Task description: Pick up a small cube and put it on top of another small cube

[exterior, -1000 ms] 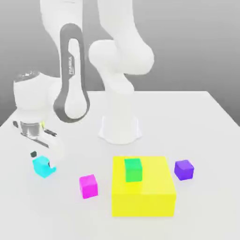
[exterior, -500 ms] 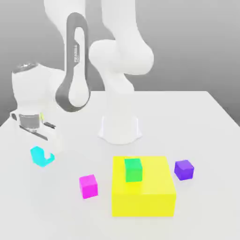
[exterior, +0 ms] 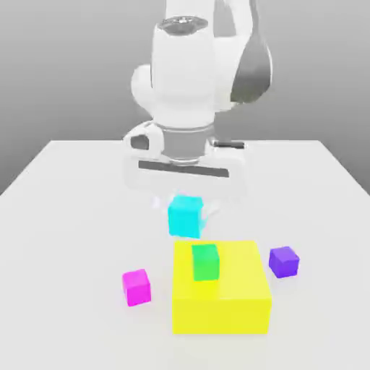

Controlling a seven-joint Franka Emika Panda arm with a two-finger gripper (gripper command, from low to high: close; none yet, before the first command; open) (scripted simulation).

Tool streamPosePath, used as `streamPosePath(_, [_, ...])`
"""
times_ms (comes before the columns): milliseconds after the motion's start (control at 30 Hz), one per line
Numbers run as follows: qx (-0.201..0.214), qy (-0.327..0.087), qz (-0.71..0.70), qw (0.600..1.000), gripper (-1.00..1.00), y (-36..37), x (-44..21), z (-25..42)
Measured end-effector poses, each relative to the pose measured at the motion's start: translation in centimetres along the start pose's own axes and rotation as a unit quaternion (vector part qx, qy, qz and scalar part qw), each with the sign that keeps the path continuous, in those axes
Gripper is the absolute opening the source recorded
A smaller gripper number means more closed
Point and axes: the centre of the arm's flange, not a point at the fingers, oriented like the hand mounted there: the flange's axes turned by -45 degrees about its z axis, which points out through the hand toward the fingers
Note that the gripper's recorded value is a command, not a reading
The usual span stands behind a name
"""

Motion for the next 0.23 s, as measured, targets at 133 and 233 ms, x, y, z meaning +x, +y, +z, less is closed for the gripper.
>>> streamPosePath(133, [-0.001, 0.000, -0.003, 1.000, 1.00, -0.4, -0.2, 4.0])
streamPosePath(233, [-0.001, 0.000, -0.003, 1.000, 1.00, -0.4, -0.2, 4.0])
